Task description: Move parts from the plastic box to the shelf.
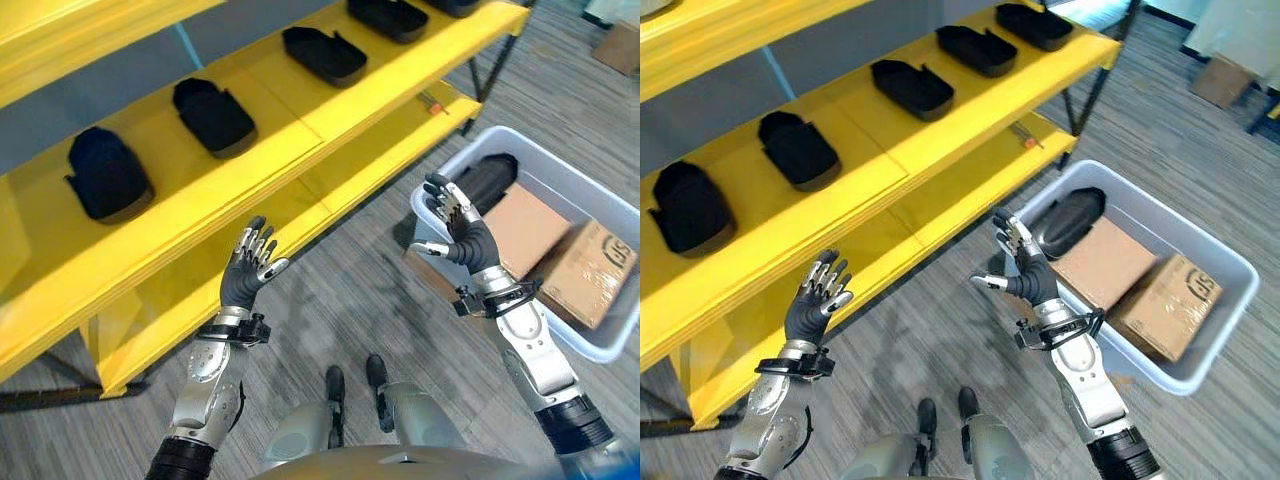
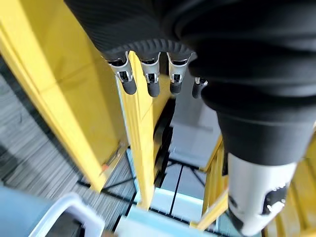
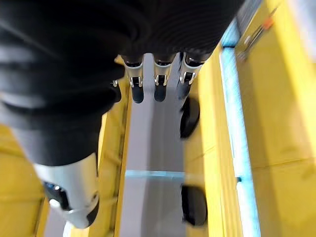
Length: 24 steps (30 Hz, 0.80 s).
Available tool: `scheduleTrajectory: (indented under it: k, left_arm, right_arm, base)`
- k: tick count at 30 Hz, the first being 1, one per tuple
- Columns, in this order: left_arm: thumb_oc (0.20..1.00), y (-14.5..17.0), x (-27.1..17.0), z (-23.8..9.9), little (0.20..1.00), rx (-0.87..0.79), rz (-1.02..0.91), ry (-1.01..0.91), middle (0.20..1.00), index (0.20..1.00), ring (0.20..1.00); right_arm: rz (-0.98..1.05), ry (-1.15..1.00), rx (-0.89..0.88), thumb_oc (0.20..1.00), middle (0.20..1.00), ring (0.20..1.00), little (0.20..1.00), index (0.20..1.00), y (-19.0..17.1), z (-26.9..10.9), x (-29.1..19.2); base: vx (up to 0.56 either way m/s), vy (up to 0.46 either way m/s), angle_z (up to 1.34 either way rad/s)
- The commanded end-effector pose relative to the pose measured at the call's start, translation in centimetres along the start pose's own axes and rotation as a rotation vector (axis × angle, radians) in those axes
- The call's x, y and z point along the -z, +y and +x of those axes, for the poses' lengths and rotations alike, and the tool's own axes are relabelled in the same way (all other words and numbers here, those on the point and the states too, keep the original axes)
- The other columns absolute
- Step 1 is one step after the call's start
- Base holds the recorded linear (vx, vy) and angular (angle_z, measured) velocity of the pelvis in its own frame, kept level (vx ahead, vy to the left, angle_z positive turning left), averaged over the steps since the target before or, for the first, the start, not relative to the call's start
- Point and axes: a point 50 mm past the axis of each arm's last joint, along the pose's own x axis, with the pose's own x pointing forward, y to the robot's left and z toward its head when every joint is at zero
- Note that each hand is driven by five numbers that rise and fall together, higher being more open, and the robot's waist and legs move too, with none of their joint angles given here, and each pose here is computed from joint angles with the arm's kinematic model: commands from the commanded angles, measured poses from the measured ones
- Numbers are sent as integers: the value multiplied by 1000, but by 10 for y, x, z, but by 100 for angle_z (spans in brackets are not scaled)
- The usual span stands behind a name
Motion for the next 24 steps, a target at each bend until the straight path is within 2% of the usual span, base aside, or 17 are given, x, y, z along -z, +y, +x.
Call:
scheduleTrajectory:
  k: [1,6,18,24]
  left_arm:
    - [1000,9,-22,-2,1000,-25,35,-93,1000,1000,1000]
    - [1000,11,-19,-6,1000,-49,30,-79,1000,1000,1000]
    - [1000,-10,-10,13,1000,-37,-37,-92,1000,1000,1000]
    - [1000,-11,-10,15,1000,-46,-39,-86,1000,1000,1000]
  right_arm:
    - [-15,-116,12,1000,1000,1000,1000,1000,2,14,-20]
    - [-62,-127,15,1000,1000,1000,1000,1000,0,18,-24]
    - [-119,-62,173,1000,1000,1000,1000,1000,-41,1,-16]
    - [-122,-25,256,1000,1000,1000,1000,1000,-54,-4,-8]
  base:
    - [158,-2,-157]
    - [128,-157,-86]
    - [199,-284,-8]
    - [202,76,-49]
